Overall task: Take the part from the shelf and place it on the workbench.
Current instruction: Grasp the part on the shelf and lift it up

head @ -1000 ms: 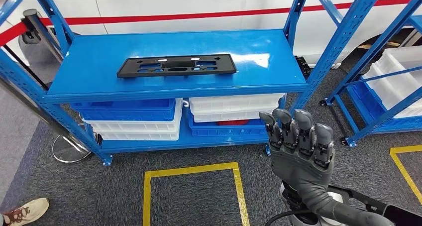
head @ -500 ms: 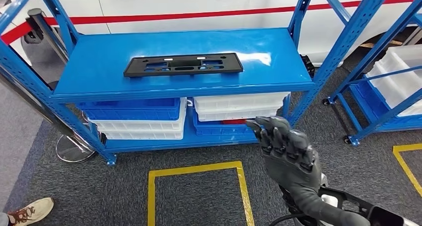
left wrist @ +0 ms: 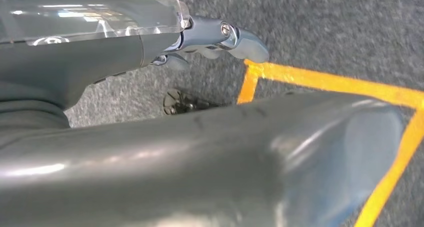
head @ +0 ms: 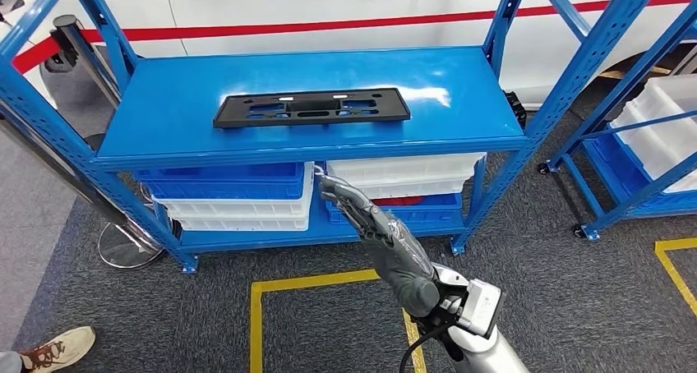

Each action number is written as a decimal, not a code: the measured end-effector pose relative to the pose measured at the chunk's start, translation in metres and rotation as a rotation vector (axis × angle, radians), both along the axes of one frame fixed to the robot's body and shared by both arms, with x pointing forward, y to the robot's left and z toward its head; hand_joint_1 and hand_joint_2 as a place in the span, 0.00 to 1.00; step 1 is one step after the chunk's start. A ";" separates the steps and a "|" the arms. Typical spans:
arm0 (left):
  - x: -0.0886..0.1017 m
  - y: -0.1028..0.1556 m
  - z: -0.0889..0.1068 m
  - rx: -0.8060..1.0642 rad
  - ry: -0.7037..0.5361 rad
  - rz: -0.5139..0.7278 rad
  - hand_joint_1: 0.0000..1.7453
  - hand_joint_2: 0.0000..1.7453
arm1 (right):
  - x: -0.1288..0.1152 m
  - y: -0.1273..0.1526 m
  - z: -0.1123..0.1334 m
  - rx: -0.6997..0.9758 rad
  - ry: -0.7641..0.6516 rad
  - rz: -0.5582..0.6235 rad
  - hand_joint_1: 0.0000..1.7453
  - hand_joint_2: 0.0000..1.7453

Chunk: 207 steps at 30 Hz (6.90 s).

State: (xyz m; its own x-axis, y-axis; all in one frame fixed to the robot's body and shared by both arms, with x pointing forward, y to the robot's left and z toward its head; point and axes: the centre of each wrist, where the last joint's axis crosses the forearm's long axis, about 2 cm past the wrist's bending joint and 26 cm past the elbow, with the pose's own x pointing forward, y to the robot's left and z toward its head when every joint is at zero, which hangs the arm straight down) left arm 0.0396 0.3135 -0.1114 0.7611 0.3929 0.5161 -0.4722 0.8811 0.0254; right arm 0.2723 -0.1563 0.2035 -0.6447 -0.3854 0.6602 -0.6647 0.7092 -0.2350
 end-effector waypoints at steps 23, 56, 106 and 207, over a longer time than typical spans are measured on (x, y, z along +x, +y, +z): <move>-0.004 -0.003 -0.001 -0.009 0.010 0.020 0.00 0.00 | -0.011 -0.006 -0.020 -0.014 0.049 -0.031 0.00 0.00; -0.024 0.013 -0.001 0.037 0.176 0.064 0.00 0.00 | -0.029 -0.022 -0.049 -0.076 0.087 -0.091 0.00 0.00; -0.018 0.006 -0.001 0.045 0.119 0.033 0.00 0.00 | 0.027 0.063 -0.055 -0.417 0.060 -0.029 0.00 1.00; -0.018 0.021 0.000 0.043 -0.143 0.008 0.00 1.00 | 0.060 0.072 -0.008 -0.114 -0.170 -0.474 0.96 1.00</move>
